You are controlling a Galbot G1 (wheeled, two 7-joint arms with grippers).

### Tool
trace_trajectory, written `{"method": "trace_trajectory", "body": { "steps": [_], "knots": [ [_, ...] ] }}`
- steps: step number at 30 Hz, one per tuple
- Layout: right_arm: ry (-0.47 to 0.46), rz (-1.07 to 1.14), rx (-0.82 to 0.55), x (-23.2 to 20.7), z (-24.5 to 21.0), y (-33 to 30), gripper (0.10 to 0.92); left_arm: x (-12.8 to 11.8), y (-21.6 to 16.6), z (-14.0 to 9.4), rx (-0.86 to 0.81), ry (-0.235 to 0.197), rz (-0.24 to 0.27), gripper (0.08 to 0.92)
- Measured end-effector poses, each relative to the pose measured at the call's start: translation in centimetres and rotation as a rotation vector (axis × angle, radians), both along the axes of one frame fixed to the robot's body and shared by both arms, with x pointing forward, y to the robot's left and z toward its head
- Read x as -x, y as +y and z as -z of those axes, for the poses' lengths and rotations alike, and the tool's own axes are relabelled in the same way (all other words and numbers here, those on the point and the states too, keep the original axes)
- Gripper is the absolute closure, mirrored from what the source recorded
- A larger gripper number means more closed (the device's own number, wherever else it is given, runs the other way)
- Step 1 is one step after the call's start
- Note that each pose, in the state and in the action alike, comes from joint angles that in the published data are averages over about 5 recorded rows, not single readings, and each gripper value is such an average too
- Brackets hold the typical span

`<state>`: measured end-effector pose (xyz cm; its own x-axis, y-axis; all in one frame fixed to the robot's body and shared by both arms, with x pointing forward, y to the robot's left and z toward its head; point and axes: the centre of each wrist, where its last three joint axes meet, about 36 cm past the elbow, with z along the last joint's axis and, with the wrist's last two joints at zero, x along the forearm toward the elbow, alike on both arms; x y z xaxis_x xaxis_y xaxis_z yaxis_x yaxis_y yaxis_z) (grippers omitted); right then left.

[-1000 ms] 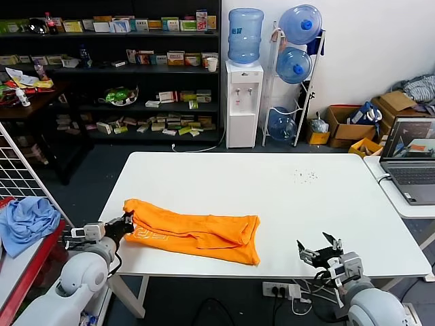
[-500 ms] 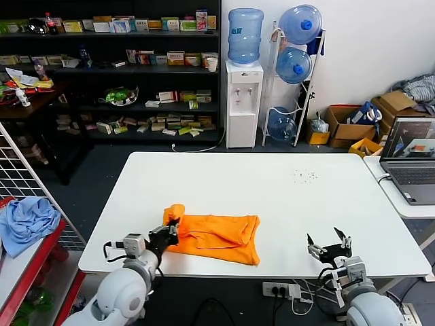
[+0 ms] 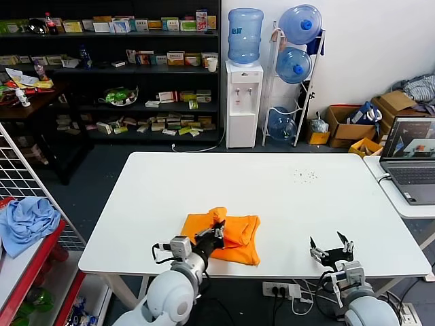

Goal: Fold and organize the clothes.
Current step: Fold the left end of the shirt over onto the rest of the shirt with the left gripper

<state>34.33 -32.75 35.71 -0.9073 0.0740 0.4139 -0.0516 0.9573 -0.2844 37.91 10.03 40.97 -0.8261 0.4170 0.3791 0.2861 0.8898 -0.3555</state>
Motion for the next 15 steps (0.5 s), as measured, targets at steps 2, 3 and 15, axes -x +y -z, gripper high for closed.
{"method": "trace_trajectory", "body": {
  "steps": [2,3,15],
  "knots": [
    [0.001,0.000,0.000,-0.1,0.1,0.0,0.200,0.0,-1.0,0.1,0.017,-0.003,0.015,0.871],
    [0.001,-0.001,0.000,-0.2,0.1,0.0,0.200,0.0,-1.5,0.2,0.027,-0.006,0.021,0.854],
    [0.001,-0.009,-0.001,-1.0,0.2,0.2,0.200,-0.7,-4.3,0.5,0.191,-0.062,0.016,0.518]
  ]
}}
